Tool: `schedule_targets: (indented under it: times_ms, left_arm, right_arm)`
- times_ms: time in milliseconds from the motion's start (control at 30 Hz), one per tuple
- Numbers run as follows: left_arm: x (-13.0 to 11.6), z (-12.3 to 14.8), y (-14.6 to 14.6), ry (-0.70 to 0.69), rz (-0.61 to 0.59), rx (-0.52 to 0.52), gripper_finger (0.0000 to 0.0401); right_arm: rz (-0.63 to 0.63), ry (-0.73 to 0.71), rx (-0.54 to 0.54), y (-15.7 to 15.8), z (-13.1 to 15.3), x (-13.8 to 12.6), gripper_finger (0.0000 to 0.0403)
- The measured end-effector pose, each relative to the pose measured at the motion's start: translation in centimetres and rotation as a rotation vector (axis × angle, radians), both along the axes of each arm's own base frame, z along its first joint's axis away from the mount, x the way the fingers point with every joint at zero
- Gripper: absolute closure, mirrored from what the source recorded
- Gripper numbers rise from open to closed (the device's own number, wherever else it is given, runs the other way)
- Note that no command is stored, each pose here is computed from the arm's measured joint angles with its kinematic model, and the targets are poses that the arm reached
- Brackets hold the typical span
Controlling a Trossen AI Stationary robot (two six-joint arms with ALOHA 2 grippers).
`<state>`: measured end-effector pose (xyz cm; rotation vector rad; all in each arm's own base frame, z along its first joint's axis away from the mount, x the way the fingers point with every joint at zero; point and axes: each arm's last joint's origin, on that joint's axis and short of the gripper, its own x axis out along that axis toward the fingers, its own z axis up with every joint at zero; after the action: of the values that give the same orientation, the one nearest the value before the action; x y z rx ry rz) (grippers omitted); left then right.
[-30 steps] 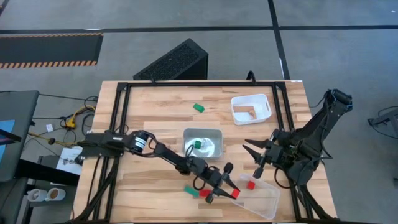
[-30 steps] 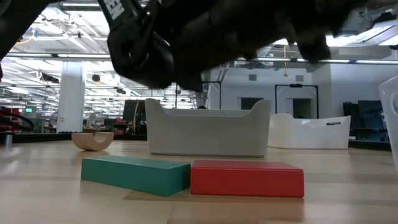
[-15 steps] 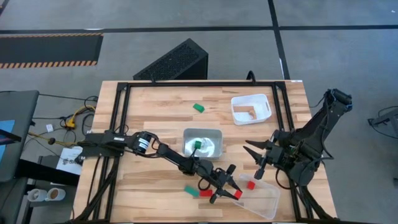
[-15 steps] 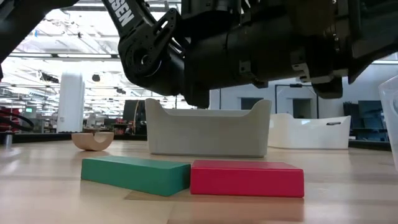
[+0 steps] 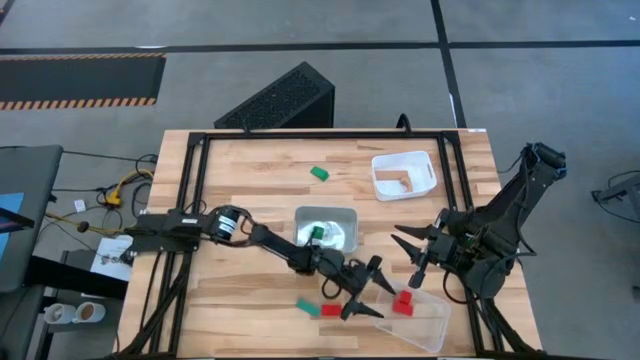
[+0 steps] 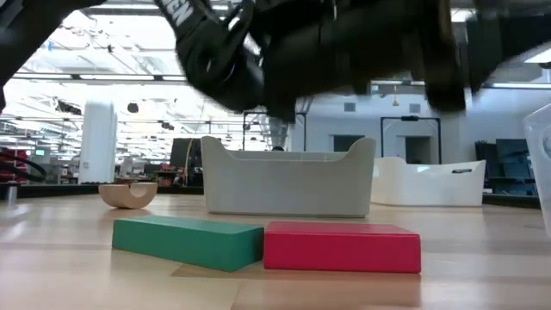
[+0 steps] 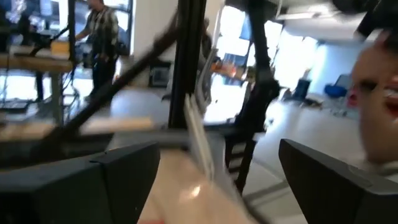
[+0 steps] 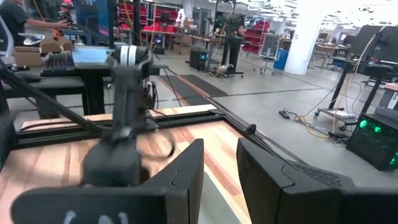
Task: Sort & place blocks by color
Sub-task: Put the top green block into the gray bin
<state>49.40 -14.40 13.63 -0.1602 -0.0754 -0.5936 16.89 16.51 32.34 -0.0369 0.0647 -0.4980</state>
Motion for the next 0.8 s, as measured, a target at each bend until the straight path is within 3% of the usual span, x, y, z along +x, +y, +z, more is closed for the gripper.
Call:
schedule_targets:
  times_ms: [133,267,500,633,800]
  left_arm:
    - [-0.2,4.8,1.8,0.076,-0.060,0.005,0.0096]
    - [-1.8,9.1,3.2,0.190,-0.022,0.169,0.0123]
    - [-5.3,15.5,2.2,0.120,0.032,0.345,0.0192]
    - [-6.4,16.0,1.5,0.185,0.098,0.434,0.0230]
    - [-6.9,15.1,1.1,0.217,0.078,0.450,0.0266]
  right_arm:
    - [0.014,0.004,-0.007,0.2,0.0,-0.2,0.0285]
    - [0.026,0.015,-0.028,0.4,0.0,-0.4,0.0285]
    - [-0.003,0.022,-0.055,0.3,-0.1,-0.5,0.0285]
    - [-0.021,0.018,-0.057,0.3,-0.1,-0.5,0.0285]
    - [-0.021,0.016,-0.055,0.3,-0.1,-0.5,0.0285]
